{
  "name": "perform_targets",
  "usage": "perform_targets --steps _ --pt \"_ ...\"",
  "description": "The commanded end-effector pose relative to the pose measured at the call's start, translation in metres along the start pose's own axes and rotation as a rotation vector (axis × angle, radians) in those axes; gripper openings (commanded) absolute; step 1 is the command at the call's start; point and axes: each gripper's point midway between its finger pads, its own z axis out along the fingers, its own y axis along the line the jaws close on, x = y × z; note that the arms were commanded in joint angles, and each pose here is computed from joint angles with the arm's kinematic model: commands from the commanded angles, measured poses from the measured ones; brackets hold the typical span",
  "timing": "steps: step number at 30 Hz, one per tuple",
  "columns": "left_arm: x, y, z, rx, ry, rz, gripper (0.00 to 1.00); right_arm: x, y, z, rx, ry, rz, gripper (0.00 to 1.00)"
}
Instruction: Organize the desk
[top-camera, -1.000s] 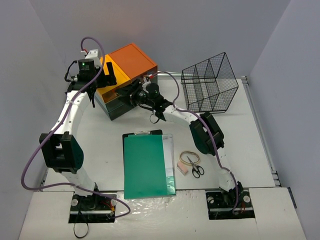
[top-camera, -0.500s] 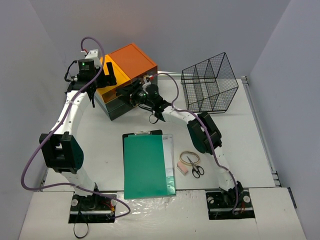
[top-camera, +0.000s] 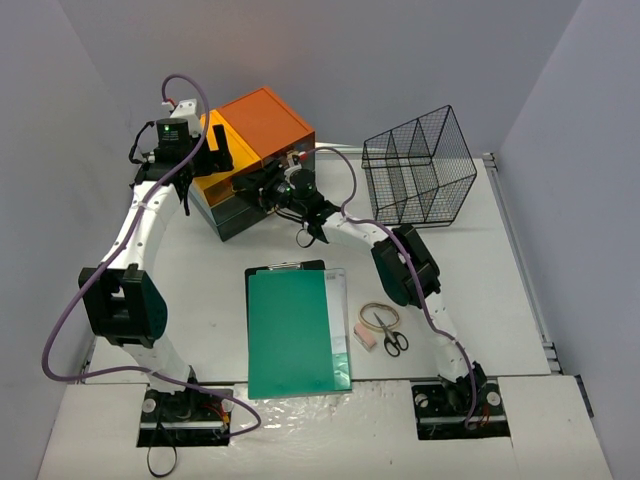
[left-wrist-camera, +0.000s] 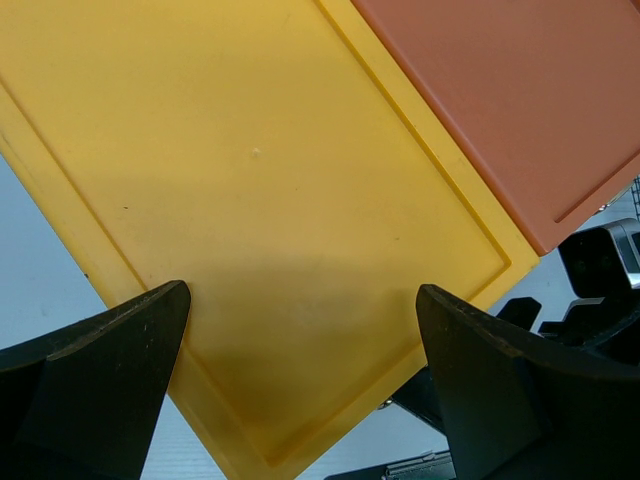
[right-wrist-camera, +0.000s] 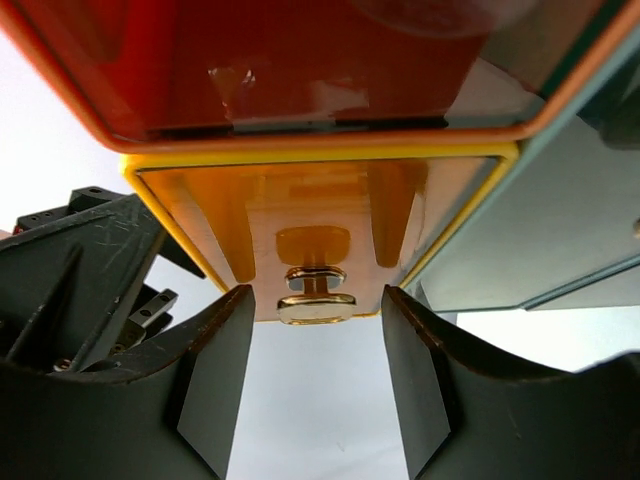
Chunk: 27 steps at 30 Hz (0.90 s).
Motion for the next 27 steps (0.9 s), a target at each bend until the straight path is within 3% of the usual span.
perform_targets --steps 1,4,13,18,27 --pt "0.048 0.031 -0.009 -0.119 0.184 -0.038 0.97 -0.006 0.048 0.005 -0.133 -0.029 -0.05 0.47" --pt "0.047 0.03 -0.009 -0.119 0.183 -0.035 0.97 -0.007 0.045 0.007 -0.123 -0.032 -0.05 0.42" --pt "0.046 0.031 -0.009 -0.121 0.181 -0.036 0.97 -0.006 0.04 0.006 -0.097 -0.025 -0.058 0.0" --pt "0.047 0.032 -0.009 -0.125 0.184 -0.036 0.97 0.001 0.042 -0.014 -0.053 -0.021 -0.083 0.0" --pt "0.046 0.032 -0.008 -0.123 0.175 -0.042 0.97 0.014 0.014 -0.076 0.179 -0.003 -0.164 0.0"
